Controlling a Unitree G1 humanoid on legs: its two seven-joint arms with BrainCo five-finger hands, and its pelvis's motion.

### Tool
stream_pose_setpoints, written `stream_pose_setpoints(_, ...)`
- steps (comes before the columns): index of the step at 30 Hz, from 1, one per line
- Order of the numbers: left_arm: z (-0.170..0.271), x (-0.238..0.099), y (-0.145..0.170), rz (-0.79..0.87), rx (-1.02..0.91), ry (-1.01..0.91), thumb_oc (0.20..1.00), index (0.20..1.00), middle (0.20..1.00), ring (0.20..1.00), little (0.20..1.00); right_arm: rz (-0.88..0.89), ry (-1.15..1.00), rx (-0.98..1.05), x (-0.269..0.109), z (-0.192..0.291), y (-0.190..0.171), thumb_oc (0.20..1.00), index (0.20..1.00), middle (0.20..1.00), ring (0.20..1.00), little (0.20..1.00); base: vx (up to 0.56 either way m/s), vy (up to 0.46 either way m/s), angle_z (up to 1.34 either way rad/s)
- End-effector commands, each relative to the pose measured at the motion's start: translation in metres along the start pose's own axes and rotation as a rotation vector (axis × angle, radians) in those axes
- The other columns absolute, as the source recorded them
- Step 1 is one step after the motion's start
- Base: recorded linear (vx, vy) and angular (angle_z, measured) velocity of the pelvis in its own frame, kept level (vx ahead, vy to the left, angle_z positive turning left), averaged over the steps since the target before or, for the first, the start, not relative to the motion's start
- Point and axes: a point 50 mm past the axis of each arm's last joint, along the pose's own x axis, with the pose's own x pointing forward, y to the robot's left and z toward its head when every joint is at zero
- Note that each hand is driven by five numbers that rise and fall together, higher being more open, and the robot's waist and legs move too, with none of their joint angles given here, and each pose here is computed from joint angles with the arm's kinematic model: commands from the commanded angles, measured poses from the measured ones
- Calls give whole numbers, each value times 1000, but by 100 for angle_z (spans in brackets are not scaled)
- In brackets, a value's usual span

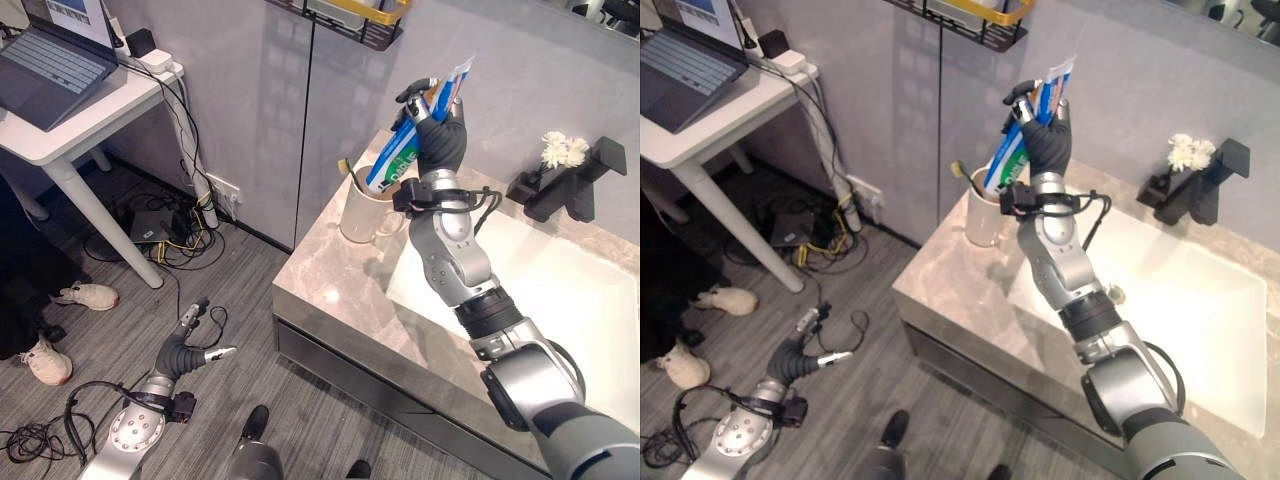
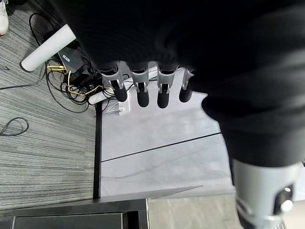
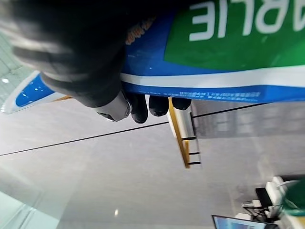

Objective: Put brush and paste in cup on sink, flatten towel.

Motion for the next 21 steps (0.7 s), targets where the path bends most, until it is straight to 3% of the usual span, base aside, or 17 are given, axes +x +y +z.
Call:
stream_pose_setpoints(1, 15, 3, 4, -35, 59, -82, 1000, 1000, 1000, 1000, 1000, 36, -81, -22, 7, 15, 4, 200, 200, 200, 200, 200, 0, 0, 0)
stream_pose_setpoints(10, 15, 3, 2, -32, 56, -83, 1000, 1000, 1000, 1000, 1000, 36, -34, -48, 3, 3, 4, 200, 200, 200, 200, 200, 0, 0, 0)
stream_pose_setpoints(11, 15, 4, 2, -32, 54, -83, 1000, 1000, 1000, 1000, 1000, 40, -29, -49, 3, 2, 5, 325, 325, 325, 325, 325, 0, 0, 0)
stream_pose_setpoints(12, 14, 4, 1, -33, 51, -83, 1000, 1000, 1000, 1000, 1000, 40, -26, -55, 3, 1, 5, 1000, 1000, 1000, 1000, 1000, 0, 0, 0)
stream_pose_setpoints(21, 15, 7, -1, -37, 54, -88, 1000, 1000, 1000, 1000, 1000, 63, -96, -41, 4, 16, 12, 1000, 1000, 1000, 1000, 1000, 0, 0, 0)
